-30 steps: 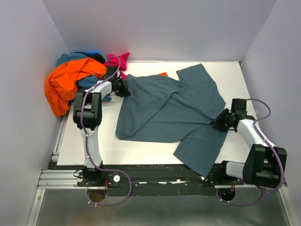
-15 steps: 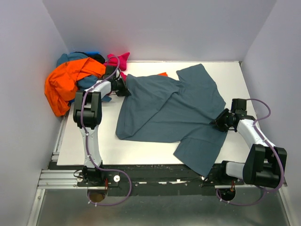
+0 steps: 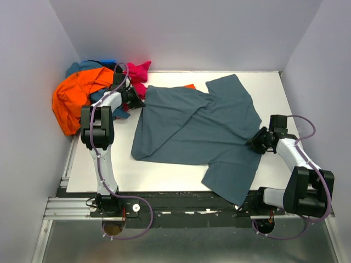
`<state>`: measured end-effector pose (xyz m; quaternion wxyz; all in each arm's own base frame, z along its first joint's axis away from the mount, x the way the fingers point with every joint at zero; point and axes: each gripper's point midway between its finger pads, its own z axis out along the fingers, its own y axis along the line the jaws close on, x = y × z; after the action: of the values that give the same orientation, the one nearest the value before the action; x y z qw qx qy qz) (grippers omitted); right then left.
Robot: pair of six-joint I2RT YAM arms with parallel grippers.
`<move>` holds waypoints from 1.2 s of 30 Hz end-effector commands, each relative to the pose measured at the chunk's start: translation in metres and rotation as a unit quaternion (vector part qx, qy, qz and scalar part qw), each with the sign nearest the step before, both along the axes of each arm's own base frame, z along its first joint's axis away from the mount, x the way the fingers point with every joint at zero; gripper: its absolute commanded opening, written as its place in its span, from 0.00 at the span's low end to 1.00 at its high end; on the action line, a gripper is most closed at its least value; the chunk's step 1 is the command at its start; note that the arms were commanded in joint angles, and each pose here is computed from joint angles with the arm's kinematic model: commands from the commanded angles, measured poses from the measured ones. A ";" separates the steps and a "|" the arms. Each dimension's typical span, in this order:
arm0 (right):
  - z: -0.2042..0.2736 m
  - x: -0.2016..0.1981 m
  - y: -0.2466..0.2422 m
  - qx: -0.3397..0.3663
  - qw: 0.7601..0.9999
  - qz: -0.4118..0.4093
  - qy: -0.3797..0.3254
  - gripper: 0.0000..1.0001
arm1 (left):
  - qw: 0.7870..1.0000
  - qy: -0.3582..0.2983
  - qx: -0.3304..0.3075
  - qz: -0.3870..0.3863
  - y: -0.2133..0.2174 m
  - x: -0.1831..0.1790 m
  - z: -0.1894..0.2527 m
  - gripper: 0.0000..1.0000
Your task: Fold and stack the t-shirts
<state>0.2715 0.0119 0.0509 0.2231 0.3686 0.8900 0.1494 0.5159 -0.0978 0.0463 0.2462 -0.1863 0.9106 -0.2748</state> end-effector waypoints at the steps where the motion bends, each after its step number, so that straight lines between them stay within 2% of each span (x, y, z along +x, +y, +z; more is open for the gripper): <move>1: -0.006 -0.004 -0.004 -0.011 1.000 -0.009 0.019 0.40 | 0.999 -0.041 -0.006 0.003 0.001 0.026 0.030 0.00; 6: -0.011 -0.016 -0.005 -0.017 0.999 -0.009 0.040 0.40 | 0.999 -0.040 -0.001 0.005 0.002 0.028 0.030 0.00; 9: -0.012 -0.030 -0.016 -0.045 0.996 -0.036 0.068 0.40 | 0.999 -0.039 0.002 0.003 0.003 0.026 0.029 0.00; 13: -0.014 -0.046 -0.039 -0.101 0.986 -0.081 0.104 0.44 | 0.999 -0.042 0.004 0.004 0.004 0.027 0.030 0.00; 18: -0.020 -0.059 -0.047 -0.121 0.978 -0.100 0.137 0.50 | 0.999 -0.047 0.006 0.003 0.005 0.028 0.034 0.00; 25: -0.026 -0.084 -0.051 -0.130 0.964 -0.143 0.181 0.47 | 0.998 -0.059 0.011 -0.001 0.005 0.028 0.040 0.00; 33: -0.044 -0.081 -0.039 -0.096 0.968 -0.144 0.182 0.34 | 0.998 -0.064 -0.002 -0.007 0.000 0.032 0.038 0.00; 36: -0.048 -0.087 -0.040 -0.098 0.962 -0.148 0.206 0.10 | 0.998 -0.062 0.002 -0.008 0.001 0.033 0.037 0.00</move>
<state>0.1925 -0.0281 0.0129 0.1139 0.4797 0.8692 -0.0372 0.5417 -0.0988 0.0803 0.2892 -0.1689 0.8986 -0.2836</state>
